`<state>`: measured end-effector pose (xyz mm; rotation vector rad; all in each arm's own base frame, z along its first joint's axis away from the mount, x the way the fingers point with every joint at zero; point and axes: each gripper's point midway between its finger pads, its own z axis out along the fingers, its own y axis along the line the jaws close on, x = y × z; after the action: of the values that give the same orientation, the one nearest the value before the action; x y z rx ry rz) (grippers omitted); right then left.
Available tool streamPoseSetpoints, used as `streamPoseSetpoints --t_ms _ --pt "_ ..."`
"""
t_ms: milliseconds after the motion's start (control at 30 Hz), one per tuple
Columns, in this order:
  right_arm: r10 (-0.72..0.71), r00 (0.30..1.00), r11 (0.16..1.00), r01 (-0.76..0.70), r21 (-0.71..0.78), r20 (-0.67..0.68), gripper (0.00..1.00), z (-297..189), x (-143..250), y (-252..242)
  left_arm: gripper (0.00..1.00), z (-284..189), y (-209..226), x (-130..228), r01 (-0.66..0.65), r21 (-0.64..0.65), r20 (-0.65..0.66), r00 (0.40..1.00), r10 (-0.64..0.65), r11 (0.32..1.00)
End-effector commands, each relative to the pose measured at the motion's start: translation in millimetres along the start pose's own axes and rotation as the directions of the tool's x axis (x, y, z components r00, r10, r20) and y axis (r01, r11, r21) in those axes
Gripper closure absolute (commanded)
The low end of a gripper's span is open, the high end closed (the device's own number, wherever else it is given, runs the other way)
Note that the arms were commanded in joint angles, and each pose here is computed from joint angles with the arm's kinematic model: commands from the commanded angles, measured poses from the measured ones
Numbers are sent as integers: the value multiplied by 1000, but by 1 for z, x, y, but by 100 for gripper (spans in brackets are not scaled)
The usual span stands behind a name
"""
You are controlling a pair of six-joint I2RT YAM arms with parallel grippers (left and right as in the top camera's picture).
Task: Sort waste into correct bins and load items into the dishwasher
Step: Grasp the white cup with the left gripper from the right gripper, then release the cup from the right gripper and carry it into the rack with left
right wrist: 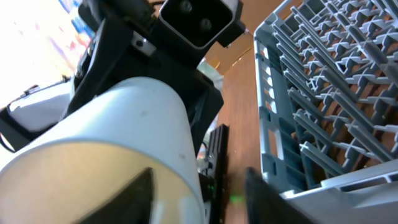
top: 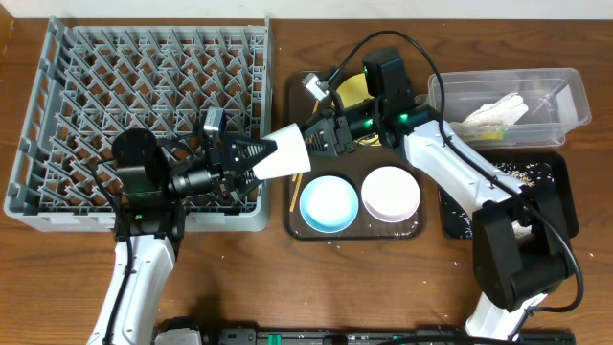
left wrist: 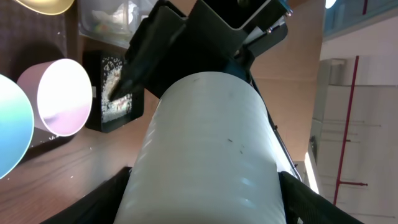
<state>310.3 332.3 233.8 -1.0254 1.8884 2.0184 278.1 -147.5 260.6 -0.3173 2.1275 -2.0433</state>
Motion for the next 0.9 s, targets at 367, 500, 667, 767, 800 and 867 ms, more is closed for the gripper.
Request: streamPoseSetpoints --t_ms 367,500,667,767,800,867 --pt "-68 985 987 43 156 161 1 -83 -31 -23 57 -13 -18 -29 -147 4 140 979 145 989" --pt "-53 971 970 -5 242 233 1 -118 -36 -38 56 -29 -9 -58 -159 -37 276 947 163 987" --pt "-53 969 967 -11 256 242 1 -125 -35 -40 56 -46 19 -90 -103 -134 425 893 151 986" --pt "-52 971 957 -18 289 233 1 -118 -33 -46 56 -55 40 -103 -43 -205 497 856 141 978" --pt "-50 972 951 -25 308 230 1 -116 -31 -50 56 -57 43 -106 -39 -225 508 848 151 973" --pt "-43 974 931 -41 362 221 1 -112 -27 -58 56 -59 41 -109 -37 -256 515 840 169 966"
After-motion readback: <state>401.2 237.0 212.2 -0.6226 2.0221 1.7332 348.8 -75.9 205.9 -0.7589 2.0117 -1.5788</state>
